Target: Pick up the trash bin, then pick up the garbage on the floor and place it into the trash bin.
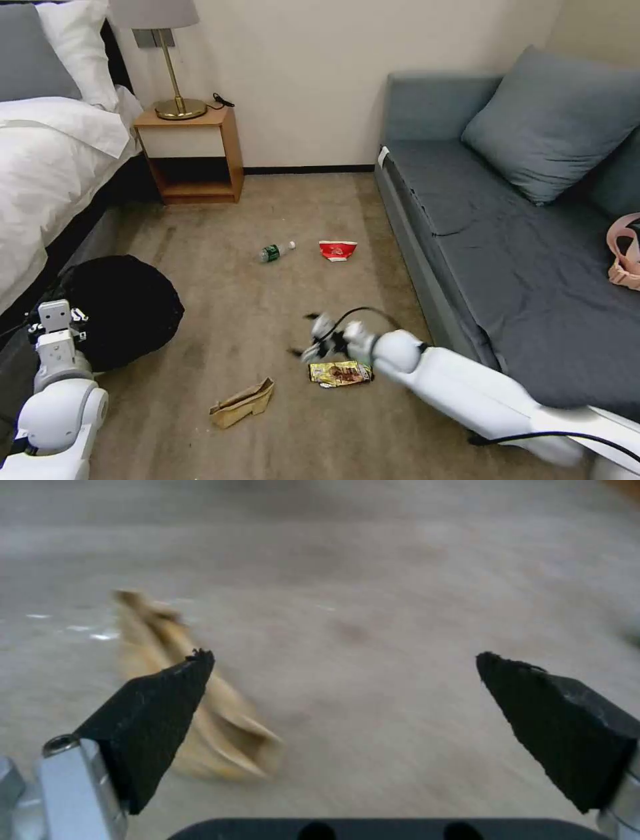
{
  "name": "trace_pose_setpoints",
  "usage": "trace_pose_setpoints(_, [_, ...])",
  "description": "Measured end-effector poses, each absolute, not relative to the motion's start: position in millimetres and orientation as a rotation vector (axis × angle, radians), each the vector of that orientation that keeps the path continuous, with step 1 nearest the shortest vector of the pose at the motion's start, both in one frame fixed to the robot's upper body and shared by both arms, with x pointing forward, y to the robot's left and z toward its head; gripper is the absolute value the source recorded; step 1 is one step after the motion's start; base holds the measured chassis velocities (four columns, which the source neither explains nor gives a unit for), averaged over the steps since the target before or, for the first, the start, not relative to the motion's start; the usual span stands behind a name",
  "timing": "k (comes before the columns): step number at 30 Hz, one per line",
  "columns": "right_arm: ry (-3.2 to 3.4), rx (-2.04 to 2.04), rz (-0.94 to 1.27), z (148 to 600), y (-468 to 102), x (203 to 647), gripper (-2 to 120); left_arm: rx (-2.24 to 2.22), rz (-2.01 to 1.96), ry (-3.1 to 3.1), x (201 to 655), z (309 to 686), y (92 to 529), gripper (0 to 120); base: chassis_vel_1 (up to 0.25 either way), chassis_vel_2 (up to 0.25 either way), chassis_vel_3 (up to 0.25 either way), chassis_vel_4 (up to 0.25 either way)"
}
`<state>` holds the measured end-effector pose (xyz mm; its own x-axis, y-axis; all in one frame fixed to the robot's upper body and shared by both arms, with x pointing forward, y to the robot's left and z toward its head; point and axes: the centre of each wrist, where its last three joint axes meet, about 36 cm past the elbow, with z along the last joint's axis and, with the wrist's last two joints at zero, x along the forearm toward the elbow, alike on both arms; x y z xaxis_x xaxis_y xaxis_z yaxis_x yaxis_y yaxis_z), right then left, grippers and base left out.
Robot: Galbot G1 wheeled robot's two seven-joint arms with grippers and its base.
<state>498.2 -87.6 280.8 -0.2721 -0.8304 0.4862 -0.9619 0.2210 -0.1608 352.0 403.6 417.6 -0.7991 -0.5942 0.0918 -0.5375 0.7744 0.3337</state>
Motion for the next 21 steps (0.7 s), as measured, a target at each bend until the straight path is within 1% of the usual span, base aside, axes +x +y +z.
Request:
trace_pose_setpoints(2, [-2.146, 1.753, 0.644, 277, -65, 501, 100, 0.898, -0.438, -2.776, 348, 417, 406, 4, 0.0, 0.0, 0.0, 0.0])
trace_pose_setpoints(6, [-2.08, 1.813, 0.674, 272, -48, 507, 100, 0.894, -0.451, -2.775, 343, 415, 408, 4, 0.0, 0.0, 0.0, 0.0])
trace_pose_setpoints(19, [-2.011, 1.827, 0.747, 252, -40, 507, 100, 0.887, -0.446, -2.779, 339, 414, 403, 4, 0.0, 0.0, 0.0, 0.0])
trace_pose_setpoints(21, [-1.98, 1.829, 0.784, 238, -39, 502, 100, 0.881, -0.436, -2.781, 338, 413, 399, 4, 0.0, 0.0, 0.0, 0.0])
